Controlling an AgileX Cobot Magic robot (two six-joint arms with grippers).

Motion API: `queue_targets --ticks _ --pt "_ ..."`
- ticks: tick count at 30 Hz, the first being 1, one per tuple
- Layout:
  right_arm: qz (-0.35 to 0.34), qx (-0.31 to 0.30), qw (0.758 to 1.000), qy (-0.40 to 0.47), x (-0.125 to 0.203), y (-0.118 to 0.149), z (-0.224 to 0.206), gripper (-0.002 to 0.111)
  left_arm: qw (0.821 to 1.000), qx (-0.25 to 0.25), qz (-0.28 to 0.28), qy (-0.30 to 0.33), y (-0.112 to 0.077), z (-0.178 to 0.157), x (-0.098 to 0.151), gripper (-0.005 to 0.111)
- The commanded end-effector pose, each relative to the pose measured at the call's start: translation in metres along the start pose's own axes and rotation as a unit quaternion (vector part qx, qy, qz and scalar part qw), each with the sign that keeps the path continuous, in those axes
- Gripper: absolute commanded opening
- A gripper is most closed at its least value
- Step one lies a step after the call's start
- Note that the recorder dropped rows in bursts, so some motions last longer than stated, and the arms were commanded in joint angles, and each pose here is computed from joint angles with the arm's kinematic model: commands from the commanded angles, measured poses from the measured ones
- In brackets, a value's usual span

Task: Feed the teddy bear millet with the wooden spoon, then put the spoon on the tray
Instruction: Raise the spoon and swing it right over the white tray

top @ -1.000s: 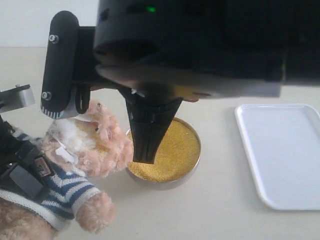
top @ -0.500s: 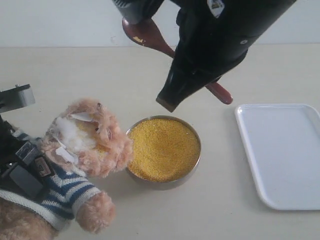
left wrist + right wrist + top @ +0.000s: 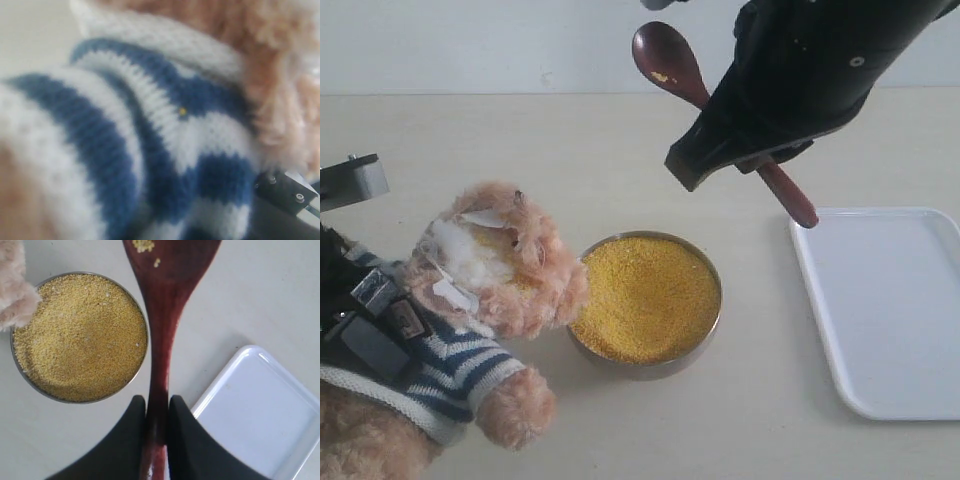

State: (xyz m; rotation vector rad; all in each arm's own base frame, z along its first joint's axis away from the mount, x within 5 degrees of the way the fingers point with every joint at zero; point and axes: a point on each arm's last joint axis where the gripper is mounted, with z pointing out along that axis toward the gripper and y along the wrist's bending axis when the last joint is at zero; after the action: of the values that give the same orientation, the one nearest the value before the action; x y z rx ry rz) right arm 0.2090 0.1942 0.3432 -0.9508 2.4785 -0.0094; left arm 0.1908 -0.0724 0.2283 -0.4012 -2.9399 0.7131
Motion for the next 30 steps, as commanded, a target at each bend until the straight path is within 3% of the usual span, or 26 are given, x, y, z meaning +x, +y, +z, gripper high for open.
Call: queue_targets --ticks 1,16,30 --pt "0.031 -0.004 0.999 0.008 0.003 -0.011 -0.002 0.0 1.0 0.002 0.008 -0.01 -0.004 -0.005 0.001 0.004" --pt "0.059 -0.023 0.997 0.051 0.011 -0.019 -0.001 0.0 1.0 0.001 0.008 -0.01 -0.004 -0.005 0.001 0.004" --pt "0.156 -0.039 0.983 0.09 0.032 -0.075 0.015 0.0 1.0 0.001 0.008 -0.01 -0.004 -0.005 0.001 0.004"
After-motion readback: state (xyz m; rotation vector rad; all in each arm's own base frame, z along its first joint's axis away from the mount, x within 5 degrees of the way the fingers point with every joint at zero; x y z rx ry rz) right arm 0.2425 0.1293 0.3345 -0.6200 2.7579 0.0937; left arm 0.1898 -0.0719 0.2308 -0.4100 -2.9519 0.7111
